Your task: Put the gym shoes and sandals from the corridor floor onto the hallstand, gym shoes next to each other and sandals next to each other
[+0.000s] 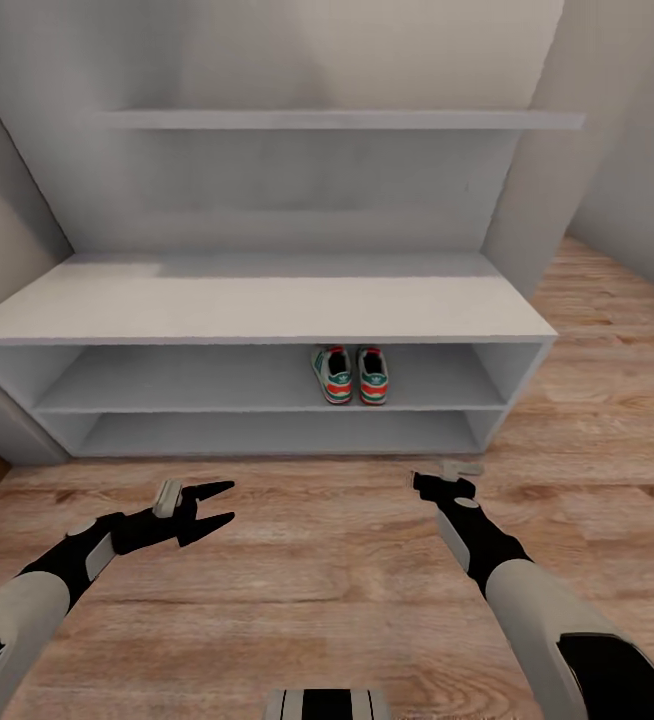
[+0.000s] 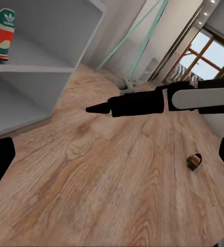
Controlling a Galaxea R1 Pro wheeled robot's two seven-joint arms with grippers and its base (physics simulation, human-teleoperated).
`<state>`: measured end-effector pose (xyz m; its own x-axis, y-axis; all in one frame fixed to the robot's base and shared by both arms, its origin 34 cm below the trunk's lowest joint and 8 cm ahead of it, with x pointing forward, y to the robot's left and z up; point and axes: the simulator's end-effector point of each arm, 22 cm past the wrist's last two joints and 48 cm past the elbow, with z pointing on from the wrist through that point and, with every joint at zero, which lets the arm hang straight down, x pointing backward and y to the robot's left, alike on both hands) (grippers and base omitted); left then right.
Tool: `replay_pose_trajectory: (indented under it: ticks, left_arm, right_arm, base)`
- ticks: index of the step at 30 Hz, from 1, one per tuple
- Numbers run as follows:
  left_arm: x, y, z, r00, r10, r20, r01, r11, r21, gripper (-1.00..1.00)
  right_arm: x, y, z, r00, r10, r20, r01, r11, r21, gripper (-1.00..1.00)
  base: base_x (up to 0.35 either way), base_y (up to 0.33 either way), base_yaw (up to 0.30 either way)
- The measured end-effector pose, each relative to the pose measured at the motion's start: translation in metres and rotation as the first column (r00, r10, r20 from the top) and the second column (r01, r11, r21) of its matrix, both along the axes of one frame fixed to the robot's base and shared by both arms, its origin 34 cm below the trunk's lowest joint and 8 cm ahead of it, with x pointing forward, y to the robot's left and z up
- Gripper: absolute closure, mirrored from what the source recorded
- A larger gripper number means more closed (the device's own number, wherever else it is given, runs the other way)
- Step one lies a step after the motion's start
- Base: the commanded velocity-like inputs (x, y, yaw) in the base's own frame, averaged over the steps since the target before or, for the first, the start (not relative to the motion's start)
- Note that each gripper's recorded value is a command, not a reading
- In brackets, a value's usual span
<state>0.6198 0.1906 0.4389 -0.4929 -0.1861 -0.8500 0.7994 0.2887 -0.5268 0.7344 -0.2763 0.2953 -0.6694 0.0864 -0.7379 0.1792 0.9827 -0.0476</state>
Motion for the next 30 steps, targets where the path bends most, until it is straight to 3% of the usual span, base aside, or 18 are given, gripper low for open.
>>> replay_pose_trajectory:
  ticks: [12, 30]
  left_arm:
    - [-0.001, 0.0, 0.002, 1.0, 0.002, -0.001, -0.002, 1.0, -0.001, -1.0]
    - [-0.001, -0.001, 0.007, 1.0, 0.002, 0.008, -0.002, 1.0, -0.003, -1.0]
  right_arm:
    - [-0.019, 0.001, -0.018, 0.998, 0.002, -0.057, -0.002, 1.0, 0.002, -1.0]
    - [-0.02, -0.001, -0.014, 0.998, 0.001, -0.055, -0.001, 1.0, 0.0, -1.0]
  base:
    - [0.0, 0.0, -0.291]
    - [0.0, 0.0, -0.291]
